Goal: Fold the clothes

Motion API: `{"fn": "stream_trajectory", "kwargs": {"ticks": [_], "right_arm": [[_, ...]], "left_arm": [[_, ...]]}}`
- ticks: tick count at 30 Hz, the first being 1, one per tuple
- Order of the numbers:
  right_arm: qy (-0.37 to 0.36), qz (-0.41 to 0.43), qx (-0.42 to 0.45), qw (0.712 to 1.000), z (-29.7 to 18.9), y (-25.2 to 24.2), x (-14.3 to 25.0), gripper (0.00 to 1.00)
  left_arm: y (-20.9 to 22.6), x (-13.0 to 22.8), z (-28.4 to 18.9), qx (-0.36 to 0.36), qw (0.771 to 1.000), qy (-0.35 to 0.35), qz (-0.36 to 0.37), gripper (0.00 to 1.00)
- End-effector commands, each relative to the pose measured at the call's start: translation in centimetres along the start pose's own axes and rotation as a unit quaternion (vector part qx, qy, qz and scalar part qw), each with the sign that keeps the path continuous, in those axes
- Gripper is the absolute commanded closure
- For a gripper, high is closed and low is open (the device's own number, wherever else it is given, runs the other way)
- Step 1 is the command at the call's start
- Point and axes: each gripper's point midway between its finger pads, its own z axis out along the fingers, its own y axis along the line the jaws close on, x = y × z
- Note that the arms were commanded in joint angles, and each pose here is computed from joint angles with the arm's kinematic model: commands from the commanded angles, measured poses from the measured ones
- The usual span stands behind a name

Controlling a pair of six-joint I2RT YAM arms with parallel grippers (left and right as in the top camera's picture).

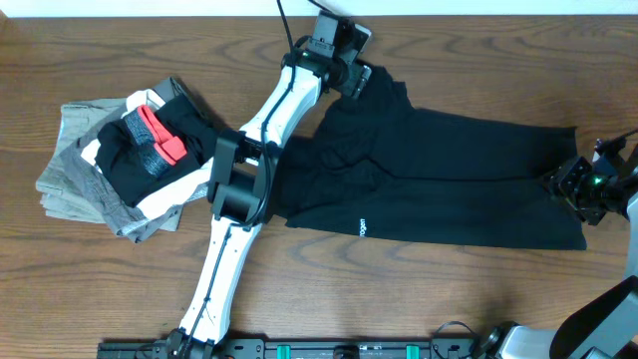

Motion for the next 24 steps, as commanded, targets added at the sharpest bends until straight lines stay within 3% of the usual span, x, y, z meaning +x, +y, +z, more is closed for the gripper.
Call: {"fn": "stream_trajectory", "kwargs": {"ticks": [1,8,11,14,17,24], "right_arm": [[-0.012,-0.015,0.002,1.000,-0.8,0.4,-0.4,0.58],[0.004,-0.016,0.008,1.000,-0.8,0.1,0.4,0.59],[0.006,-0.019,0.011,1.000,-0.8,0.0,0.5,0.59],[0.006,-0.019,0.010,1.000,-0.8,0.0,0.5,0.60],[0.005,-0.019,0.014,1.000,-0.8,-0.1,0.4,0.60],[-0.032,-0.031,0.026,0.999,-0.8,-0.4,-1.3,0.60]], "left_arm": [[-1.1,-0.8,0.3,0.017,1.000,-0.014,0.000,0.25],[-2.2,0.3,2.0,0.024,1.000,-0.006,0.006,0.36],[-2.2,0.3,2.0,0.024,1.000,-0.006,0.006,0.47],[-2.3,0.2,1.9,0.026,1.000,-0.007,0.006,0.74],[-2.5,-0.2,1.2,0.027,1.000,-0.009,0.007,0.94],[-3.0,-4.9,-5.1,0.020,0.998,-0.046,0.029,0.94]]}}
